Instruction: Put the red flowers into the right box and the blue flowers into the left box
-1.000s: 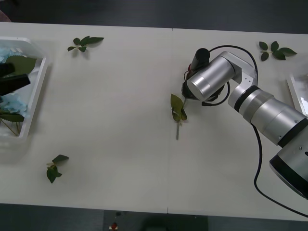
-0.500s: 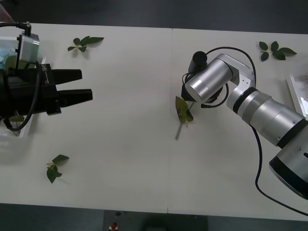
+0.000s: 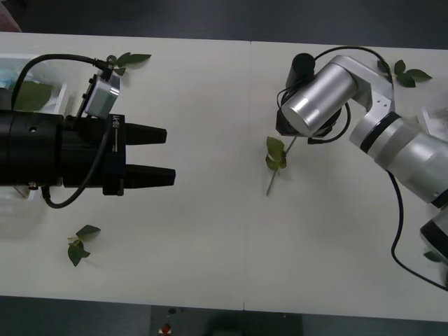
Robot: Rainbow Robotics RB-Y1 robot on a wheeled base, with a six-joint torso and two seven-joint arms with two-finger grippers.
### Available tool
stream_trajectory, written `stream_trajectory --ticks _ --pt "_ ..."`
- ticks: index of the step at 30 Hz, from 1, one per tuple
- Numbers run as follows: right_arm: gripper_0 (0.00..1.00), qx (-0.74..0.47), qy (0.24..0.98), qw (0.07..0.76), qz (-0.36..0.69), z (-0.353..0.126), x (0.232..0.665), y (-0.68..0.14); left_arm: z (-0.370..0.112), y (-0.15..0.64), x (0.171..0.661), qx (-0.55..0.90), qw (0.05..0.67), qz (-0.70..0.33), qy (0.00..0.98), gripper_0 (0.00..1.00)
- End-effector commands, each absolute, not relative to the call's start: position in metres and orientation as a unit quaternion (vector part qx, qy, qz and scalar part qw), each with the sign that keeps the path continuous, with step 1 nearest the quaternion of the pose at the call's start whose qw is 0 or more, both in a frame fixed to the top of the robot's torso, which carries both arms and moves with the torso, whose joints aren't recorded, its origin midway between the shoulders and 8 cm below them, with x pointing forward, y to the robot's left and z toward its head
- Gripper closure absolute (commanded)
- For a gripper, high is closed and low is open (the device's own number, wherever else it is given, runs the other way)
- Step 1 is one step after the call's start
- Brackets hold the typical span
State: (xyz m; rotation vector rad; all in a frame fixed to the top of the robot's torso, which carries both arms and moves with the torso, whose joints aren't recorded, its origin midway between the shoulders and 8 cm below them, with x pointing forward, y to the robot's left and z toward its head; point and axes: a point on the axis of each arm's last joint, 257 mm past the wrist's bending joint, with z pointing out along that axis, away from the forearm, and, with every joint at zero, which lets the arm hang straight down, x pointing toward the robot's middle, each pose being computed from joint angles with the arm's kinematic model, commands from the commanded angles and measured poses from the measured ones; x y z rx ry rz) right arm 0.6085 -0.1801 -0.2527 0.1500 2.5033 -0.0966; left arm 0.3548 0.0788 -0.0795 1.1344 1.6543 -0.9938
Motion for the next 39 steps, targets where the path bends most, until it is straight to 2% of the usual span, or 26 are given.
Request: stream_trajectory --ticks 1,16,20,29,39 --pt "1.00 0.065 0.936 0.343 -0.041 -0.190 0.617 -0.206 -0.062 0.062 0.343 0.472 0.450 -0.403 0.642 0.08" --pt "1.00 0.068 0.953 0.288 -0.061 -0.108 0.573 -0.334 -0.058 0.042 0.333 0.472 0.452 -0.427 0.624 0.09" --pt "1.00 0.065 0.957 0.278 -0.058 -0.092 0.558 -0.375 -0.057 0.038 0.332 0.473 0.454 -0.431 0.620 0.03" --pt "1.00 0.076 0.953 0.287 -0.056 -0.086 0.520 -0.480 -0.060 0.037 0.335 0.477 0.455 -0.422 0.622 0.00" --pt "1.00 0.088 0.950 0.288 -0.080 -0.107 0.483 -0.607 -0.064 0.035 0.336 0.478 0.452 -0.419 0.626 0.00"
